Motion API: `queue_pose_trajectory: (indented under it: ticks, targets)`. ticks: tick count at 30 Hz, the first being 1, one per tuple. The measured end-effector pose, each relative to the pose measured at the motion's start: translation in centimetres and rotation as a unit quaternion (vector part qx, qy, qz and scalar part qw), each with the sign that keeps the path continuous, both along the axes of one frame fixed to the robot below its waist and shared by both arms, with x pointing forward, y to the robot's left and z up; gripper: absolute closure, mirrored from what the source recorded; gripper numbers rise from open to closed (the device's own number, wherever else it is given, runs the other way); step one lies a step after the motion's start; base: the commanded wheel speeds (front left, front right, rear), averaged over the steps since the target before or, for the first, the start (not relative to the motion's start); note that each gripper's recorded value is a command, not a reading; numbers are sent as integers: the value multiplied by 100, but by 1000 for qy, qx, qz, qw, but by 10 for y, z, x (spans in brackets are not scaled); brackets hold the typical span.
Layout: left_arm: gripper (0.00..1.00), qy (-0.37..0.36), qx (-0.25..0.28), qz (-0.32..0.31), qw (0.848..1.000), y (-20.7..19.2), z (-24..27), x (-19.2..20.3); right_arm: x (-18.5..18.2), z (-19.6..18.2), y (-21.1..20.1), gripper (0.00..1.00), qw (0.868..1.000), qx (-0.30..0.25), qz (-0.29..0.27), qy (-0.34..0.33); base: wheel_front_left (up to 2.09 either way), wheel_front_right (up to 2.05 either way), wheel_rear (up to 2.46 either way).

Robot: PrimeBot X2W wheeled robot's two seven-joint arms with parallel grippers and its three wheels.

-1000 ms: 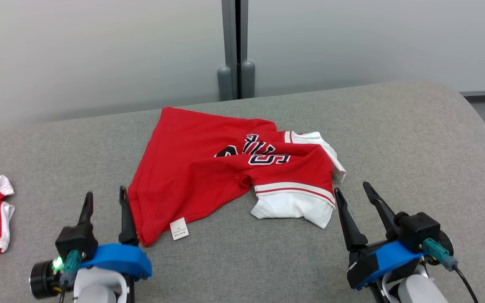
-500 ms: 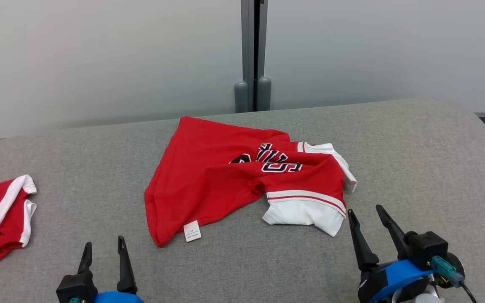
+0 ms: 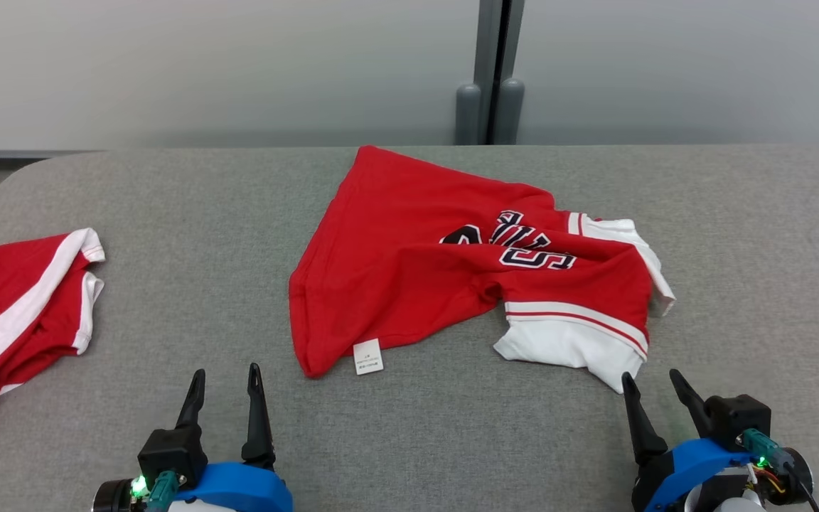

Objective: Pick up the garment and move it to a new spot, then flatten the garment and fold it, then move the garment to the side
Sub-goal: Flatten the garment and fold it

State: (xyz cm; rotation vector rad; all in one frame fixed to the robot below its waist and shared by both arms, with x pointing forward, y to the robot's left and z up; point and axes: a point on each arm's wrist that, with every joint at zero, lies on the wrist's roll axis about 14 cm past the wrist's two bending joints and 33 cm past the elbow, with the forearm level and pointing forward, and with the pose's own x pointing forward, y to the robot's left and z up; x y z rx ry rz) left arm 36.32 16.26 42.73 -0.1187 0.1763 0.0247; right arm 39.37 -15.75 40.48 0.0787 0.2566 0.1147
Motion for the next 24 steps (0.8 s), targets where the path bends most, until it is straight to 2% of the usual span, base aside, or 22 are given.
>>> queue_pose_trajectory:
  ticks: [10,11,12,13,18,24]
  targets:
    - [0,21,6,25,999,18,-13,2,13,-43,21,0,998,12,22,65,0,0,0]
    - [0,21,5,24,999,17,-13,2,14,-43,23,15,997,13,24,65,0,0,0]
    - [0,21,5,24,999,17,-13,2,14,-43,23,64,997,13,24,65,0,0,0]
    - [0,18,4,19,1000,14,-12,6,14,-41,24,100,998,21,24,62,0,0,0]
    - [0,9,1,4,1000,4,-7,13,18,-25,25,100,998,38,17,38,0,0,0]
    - [0,3,-5,-26,1000,-14,-4,15,25,30,3,100,998,45,-13,-51,0,0,0]
